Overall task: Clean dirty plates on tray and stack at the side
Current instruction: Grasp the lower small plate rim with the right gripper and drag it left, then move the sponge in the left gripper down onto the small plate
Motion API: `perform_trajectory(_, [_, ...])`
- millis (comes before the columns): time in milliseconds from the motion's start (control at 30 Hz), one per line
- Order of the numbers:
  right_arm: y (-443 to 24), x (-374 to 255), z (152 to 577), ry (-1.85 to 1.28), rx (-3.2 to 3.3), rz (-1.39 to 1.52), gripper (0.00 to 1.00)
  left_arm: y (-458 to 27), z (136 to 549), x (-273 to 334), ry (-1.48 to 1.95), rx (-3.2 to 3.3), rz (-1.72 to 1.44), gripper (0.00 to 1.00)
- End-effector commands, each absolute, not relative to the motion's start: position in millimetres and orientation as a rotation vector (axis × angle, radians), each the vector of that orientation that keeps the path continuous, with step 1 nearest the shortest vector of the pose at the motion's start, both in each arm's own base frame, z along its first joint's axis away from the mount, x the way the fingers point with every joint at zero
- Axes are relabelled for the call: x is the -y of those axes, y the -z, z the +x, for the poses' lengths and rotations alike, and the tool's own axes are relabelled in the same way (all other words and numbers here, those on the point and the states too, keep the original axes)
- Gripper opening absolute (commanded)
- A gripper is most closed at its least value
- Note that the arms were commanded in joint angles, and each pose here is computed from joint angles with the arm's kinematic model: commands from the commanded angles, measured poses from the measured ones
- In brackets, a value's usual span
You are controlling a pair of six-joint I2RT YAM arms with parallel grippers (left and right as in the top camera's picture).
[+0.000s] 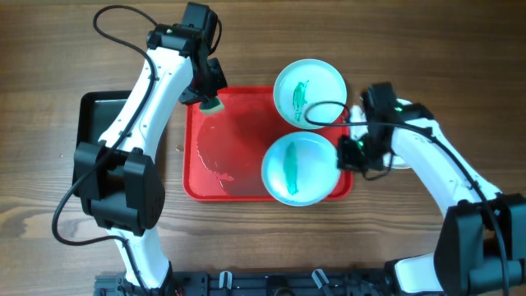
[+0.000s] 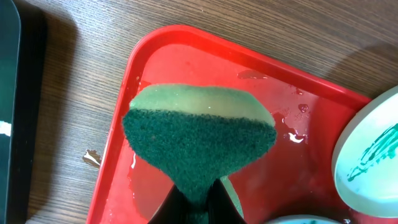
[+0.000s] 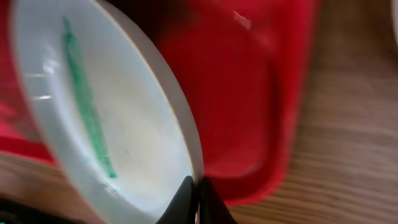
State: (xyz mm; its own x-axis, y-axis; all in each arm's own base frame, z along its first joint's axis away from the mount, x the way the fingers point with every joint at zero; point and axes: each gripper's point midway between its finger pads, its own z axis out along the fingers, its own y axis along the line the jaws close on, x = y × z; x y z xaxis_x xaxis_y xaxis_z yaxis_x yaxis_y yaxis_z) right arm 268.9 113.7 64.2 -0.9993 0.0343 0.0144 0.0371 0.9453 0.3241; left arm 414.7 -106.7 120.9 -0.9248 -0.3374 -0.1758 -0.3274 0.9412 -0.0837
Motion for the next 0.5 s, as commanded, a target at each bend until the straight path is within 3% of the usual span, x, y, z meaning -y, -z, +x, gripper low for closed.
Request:
perform_trajectory(0, [-85, -157, 290, 0.561, 3.167, -0.134, 0.04, -132, 419, 106, 0.078, -2.875, -0.485, 0.05])
perform_trajectory(200, [-78, -213, 320, 0.578, 3.353, -0.088, 0.04, -132, 419, 106, 0.078, -2.875, -0.484, 0.05])
perform_trajectory(400, [-37, -237, 324, 0.589, 3.304, -0.017, 0.04, -132, 419, 106, 0.078, -2.875, -0.484, 0.05])
perform_trajectory(467, [-32, -242, 326, 0.614, 3.298, 0.022, 0.11, -132, 419, 106, 0.079, -2.874, -0.484, 0.05])
